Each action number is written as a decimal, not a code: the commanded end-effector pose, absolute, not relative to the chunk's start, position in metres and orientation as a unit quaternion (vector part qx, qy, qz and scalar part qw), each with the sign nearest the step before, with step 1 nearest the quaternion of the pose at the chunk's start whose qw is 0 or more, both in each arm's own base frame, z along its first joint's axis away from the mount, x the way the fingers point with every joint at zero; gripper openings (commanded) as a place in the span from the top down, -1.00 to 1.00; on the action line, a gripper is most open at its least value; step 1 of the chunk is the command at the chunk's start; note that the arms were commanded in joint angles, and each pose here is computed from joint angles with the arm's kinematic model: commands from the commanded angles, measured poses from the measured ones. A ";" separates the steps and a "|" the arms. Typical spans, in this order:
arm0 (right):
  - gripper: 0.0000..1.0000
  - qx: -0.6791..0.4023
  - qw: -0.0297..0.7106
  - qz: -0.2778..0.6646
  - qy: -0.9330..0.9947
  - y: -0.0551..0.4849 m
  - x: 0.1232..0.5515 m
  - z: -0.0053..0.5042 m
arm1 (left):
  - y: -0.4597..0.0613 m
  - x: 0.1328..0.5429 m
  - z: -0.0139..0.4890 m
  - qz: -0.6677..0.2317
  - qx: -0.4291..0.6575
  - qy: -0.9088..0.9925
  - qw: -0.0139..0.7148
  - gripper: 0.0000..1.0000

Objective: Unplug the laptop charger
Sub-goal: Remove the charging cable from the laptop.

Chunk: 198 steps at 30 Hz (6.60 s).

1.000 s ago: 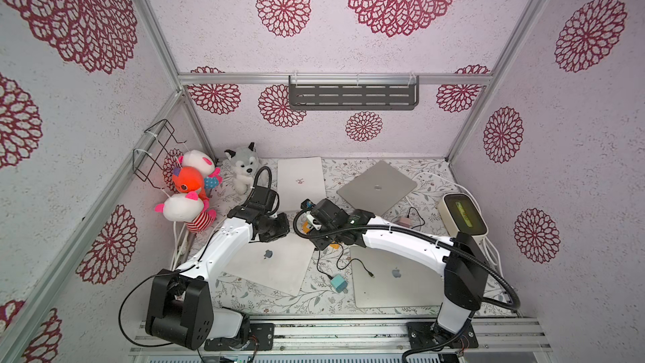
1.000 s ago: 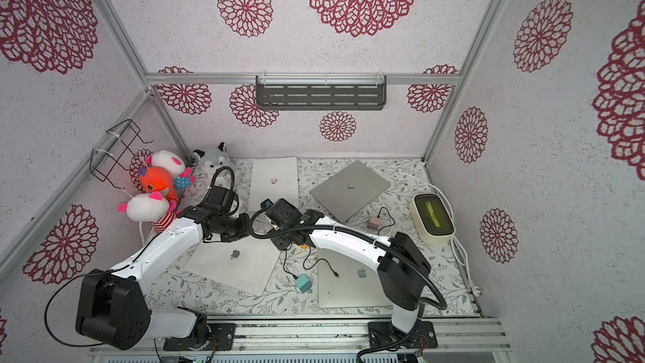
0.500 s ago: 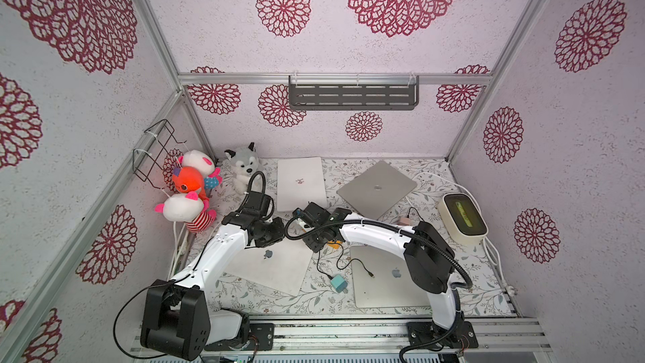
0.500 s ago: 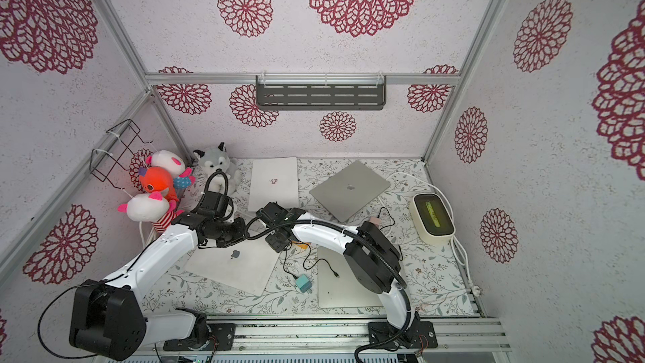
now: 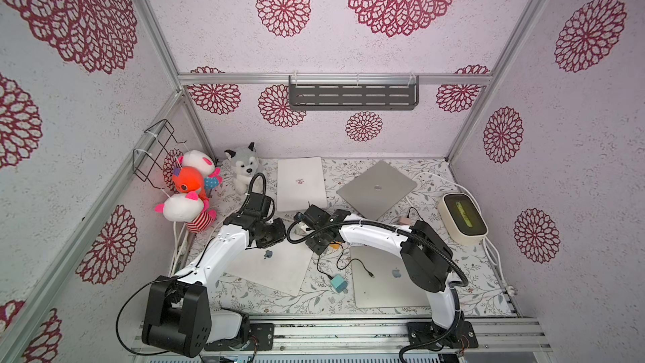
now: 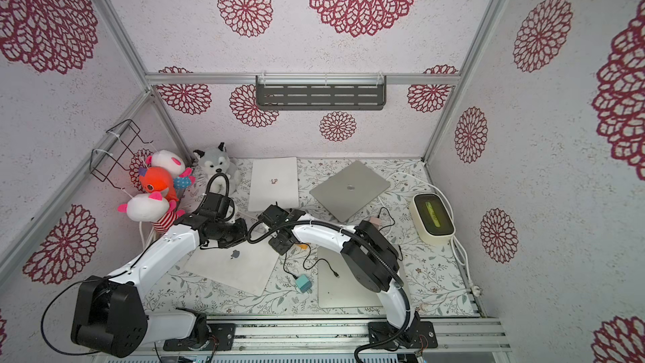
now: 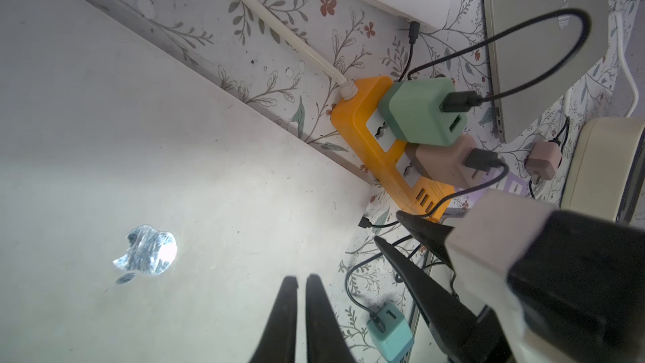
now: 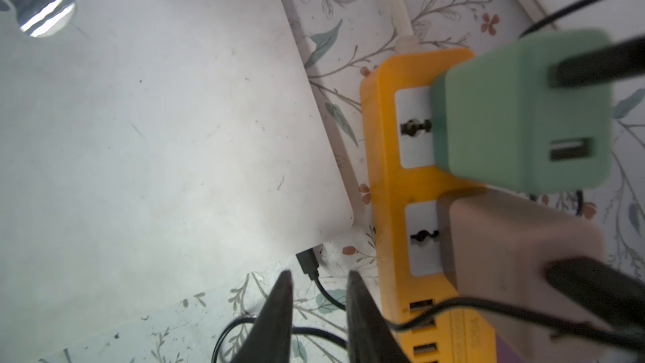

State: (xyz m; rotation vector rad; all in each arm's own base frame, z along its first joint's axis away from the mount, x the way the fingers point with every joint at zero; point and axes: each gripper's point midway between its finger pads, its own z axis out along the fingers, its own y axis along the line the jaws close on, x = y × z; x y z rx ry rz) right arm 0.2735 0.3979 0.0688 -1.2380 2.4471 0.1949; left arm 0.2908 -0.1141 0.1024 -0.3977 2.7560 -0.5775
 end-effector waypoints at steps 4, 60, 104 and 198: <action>0.45 -0.459 0.177 0.060 0.869 0.390 0.268 0.055 | -0.115 0.296 0.099 -0.209 -0.147 0.955 0.151 0.76; 0.70 -0.483 0.174 0.057 0.856 0.392 0.265 0.026 | -0.126 0.285 0.063 -0.222 -0.154 0.955 0.119 0.76; 0.77 -0.485 0.163 0.058 0.857 0.387 0.262 0.021 | -0.146 0.276 0.019 -0.277 -0.172 0.942 0.077 0.78; 0.83 -0.467 0.136 0.070 0.871 0.374 0.261 0.026 | -0.142 0.272 0.011 -0.264 -0.172 0.946 0.070 0.78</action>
